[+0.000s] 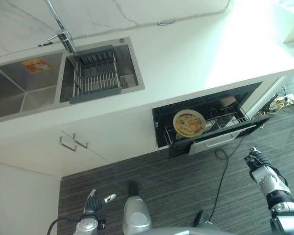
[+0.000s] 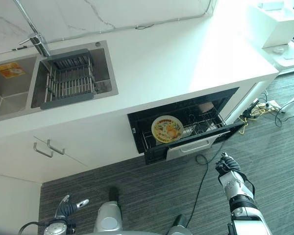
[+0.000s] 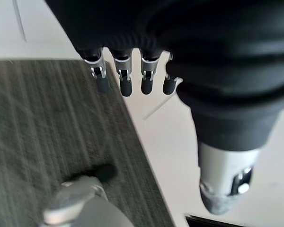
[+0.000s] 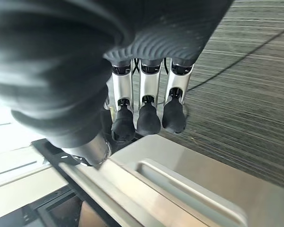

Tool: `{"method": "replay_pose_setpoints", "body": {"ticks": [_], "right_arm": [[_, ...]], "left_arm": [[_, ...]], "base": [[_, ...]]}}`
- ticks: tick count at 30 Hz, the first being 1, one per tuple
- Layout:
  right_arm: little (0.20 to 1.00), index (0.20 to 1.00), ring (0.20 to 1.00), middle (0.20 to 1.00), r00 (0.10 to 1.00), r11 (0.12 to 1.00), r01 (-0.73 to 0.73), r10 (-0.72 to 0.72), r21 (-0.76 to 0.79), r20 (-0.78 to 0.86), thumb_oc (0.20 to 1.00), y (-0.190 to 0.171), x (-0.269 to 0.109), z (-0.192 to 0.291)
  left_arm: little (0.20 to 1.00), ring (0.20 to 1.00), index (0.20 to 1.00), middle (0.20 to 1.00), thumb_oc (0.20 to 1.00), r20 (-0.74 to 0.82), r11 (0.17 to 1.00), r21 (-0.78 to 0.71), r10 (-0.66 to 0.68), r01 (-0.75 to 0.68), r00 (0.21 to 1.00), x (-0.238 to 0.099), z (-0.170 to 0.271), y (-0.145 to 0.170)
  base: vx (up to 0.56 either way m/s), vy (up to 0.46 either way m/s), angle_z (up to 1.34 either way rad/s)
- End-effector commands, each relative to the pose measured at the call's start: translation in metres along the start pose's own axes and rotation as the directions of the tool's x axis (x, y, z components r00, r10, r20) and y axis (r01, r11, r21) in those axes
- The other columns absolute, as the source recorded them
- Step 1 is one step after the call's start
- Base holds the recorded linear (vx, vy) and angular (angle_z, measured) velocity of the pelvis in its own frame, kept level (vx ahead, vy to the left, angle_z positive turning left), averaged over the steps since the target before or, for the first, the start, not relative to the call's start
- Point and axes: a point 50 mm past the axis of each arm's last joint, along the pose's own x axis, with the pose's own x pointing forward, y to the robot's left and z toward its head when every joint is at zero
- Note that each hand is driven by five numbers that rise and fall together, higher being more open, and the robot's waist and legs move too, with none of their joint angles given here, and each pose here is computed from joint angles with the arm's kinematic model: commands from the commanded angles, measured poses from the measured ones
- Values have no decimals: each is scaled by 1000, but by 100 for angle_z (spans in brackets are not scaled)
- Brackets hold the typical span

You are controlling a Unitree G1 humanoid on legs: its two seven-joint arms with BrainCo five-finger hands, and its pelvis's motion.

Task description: Place the dishes in the dishwasher.

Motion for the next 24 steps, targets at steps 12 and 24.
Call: {"method": "replay_pose_setpoints", "body": {"ticks": [12, 24], "right_arm": [[200, 200, 200, 200, 997, 989, 71, -75, 132, 31, 200, -21, 8, 35], [200, 200, 200, 200, 990, 996, -17, 4, 91, 139, 200, 13, 7, 104]], "left_arm": [[1000, 1000, 1000, 1000, 1000, 124, 995, 37, 82, -87, 989, 10, 35, 44], [1000, 1000, 1000, 1000, 1000, 192, 995, -31, 95, -91, 977, 9, 57, 48]], "base": [[14, -7, 2], [-96, 37, 9]]}}
